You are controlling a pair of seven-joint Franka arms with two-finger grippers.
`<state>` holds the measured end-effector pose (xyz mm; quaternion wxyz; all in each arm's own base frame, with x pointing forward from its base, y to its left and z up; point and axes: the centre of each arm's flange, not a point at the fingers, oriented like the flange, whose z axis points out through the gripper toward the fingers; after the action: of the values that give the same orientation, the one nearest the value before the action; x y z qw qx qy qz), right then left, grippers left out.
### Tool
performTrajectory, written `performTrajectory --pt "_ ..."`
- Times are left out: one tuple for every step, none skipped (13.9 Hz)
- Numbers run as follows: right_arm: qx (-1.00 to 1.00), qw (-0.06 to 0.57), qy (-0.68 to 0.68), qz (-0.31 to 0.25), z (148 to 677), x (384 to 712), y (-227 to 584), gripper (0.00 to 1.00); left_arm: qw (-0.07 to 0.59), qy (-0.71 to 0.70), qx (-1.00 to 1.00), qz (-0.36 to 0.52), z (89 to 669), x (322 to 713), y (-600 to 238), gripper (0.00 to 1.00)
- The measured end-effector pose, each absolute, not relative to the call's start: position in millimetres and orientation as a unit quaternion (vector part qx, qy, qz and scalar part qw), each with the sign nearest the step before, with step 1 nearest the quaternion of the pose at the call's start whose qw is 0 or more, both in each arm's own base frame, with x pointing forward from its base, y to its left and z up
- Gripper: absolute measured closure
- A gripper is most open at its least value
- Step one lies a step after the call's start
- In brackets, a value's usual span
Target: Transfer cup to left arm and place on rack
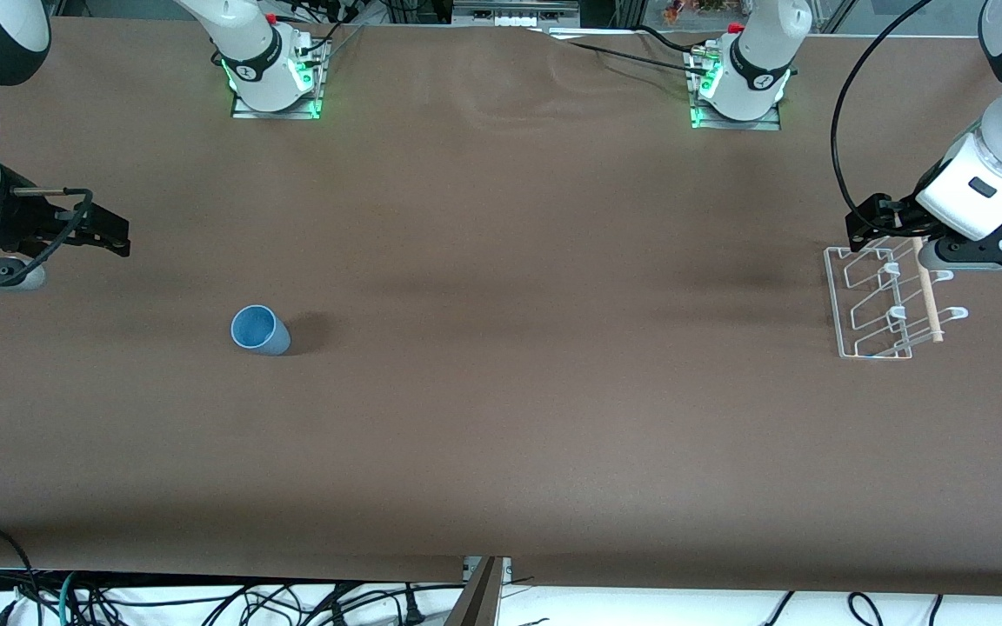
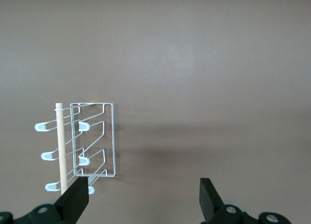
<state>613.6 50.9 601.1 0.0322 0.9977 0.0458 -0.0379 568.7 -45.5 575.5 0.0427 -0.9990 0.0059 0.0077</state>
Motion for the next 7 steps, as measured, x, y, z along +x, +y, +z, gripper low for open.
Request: performTrajectory --pt "0.998 0.032 0.046 -0.038 601.1 613.6 50.7 0.00 0.043 0.006 -0.999 0.008 575.4 568.6 -46.1 0.00" --pt "0.998 0.032 0.045 -0.038 601.1 613.6 50.4 0.00 0.043 0.007 -0.999 0.008 575.0 568.7 -47.1 0.00" --pt "0.998 0.032 0.045 -0.038 601.1 613.6 50.0 0.00 0.043 0.008 -0.999 0.008 574.5 569.1 -48.3 0.00" --pt "0.998 0.032 0.045 -0.038 601.1 613.7 49.6 0.00 0.043 0.009 -0.999 0.007 575.1 569.6 -49.1 0.00" --pt "0.998 0.032 0.045 -0.038 601.1 613.7 49.4 0.00 0.042 0.009 -0.999 0.005 576.4 569.9 -49.4 0.00" --pt "0.998 0.032 0.045 -0.038 601.1 613.7 49.5 0.00 0.042 0.009 -0.999 0.004 577.6 570.2 -49.3 0.00" --pt "0.998 0.032 0.045 -0.038 600.7 613.8 49.7 0.00 0.042 0.010 -0.999 0.003 578.3 570.4 -49.6 0.00"
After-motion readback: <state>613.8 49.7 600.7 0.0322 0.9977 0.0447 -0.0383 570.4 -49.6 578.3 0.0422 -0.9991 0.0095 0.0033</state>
